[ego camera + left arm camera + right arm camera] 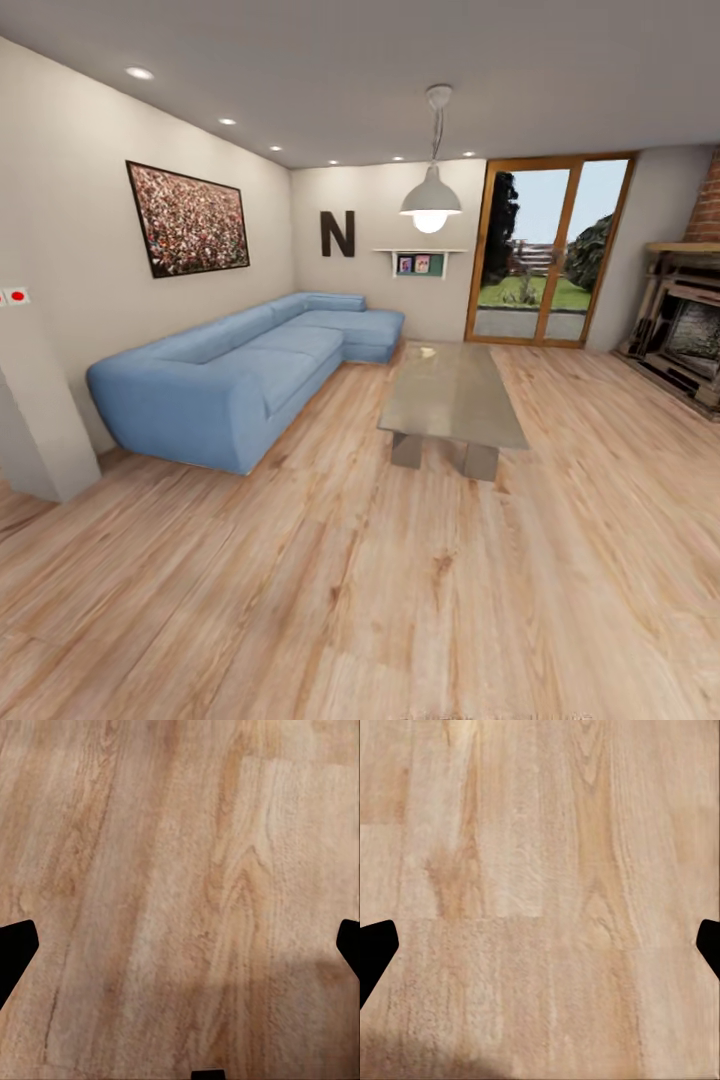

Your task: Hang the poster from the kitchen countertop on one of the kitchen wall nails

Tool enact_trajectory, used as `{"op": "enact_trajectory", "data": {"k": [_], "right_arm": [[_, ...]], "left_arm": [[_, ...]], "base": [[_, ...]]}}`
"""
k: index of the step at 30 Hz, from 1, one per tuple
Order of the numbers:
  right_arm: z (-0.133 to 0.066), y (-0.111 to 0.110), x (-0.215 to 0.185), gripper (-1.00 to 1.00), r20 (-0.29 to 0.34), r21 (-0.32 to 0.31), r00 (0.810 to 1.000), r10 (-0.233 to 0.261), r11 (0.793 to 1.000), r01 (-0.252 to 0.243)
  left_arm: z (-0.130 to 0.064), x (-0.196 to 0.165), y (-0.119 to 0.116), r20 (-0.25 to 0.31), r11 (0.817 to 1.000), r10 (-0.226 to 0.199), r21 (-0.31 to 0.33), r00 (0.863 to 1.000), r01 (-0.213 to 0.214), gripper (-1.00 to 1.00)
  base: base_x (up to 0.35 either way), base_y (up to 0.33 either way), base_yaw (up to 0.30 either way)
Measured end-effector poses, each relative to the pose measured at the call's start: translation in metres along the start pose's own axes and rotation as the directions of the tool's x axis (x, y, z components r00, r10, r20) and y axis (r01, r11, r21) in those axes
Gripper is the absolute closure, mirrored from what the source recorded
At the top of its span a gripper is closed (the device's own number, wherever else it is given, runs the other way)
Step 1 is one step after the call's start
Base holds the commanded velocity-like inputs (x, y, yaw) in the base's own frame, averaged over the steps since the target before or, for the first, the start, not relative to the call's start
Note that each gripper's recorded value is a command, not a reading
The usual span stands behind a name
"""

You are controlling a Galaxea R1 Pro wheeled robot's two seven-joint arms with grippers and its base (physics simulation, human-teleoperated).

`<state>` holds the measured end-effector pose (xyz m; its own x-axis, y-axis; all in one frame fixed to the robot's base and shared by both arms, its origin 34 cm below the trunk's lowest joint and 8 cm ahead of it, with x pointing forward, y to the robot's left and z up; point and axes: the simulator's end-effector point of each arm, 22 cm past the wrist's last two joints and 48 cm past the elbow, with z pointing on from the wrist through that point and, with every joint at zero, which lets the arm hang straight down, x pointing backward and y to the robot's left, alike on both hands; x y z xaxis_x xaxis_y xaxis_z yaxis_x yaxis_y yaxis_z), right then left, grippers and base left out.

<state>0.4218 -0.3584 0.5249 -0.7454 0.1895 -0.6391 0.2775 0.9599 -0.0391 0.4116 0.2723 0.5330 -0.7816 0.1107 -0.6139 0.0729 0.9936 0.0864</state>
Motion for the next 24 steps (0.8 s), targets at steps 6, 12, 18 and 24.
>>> {"op": "enact_trajectory", "data": {"k": [6,12,18,24], "right_arm": [[0.0000,0.0000,0.0000,-1.00,0.000,0.000,1.000,0.000,1.000,0.000],[0.0001,0.0000,0.0001,-1.00,0.000,0.000,1.000,0.000,1.000,0.000],[0.0002,-0.0001,0.0001,-1.00,0.000,0.000,1.000,0.000,1.000,0.000],[0.0001,0.0000,0.0002,-1.00,0.000,0.000,1.000,0.000,1.000,0.000]], "left_arm": [[0.0000,-0.0001,0.0001,0.000,1.000,0.000,0.000,1.000,0.000,-1.00],[0.0001,-0.0001,-0.0001,0.000,1.000,0.000,0.000,1.000,0.000,-1.00],[0.0003,-0.0003,0.0003,0.000,1.000,0.000,0.000,1.000,0.000,-1.00],[0.0002,-0.0003,0.0004,0.000,1.000,0.000,0.000,1.000,0.000,-1.00]], "base": [[0.000,-0.305,-0.298],[-0.095,-0.299,-0.300],[-0.174,-0.275,-0.300],[-0.173,-0.220,-0.300]]}}
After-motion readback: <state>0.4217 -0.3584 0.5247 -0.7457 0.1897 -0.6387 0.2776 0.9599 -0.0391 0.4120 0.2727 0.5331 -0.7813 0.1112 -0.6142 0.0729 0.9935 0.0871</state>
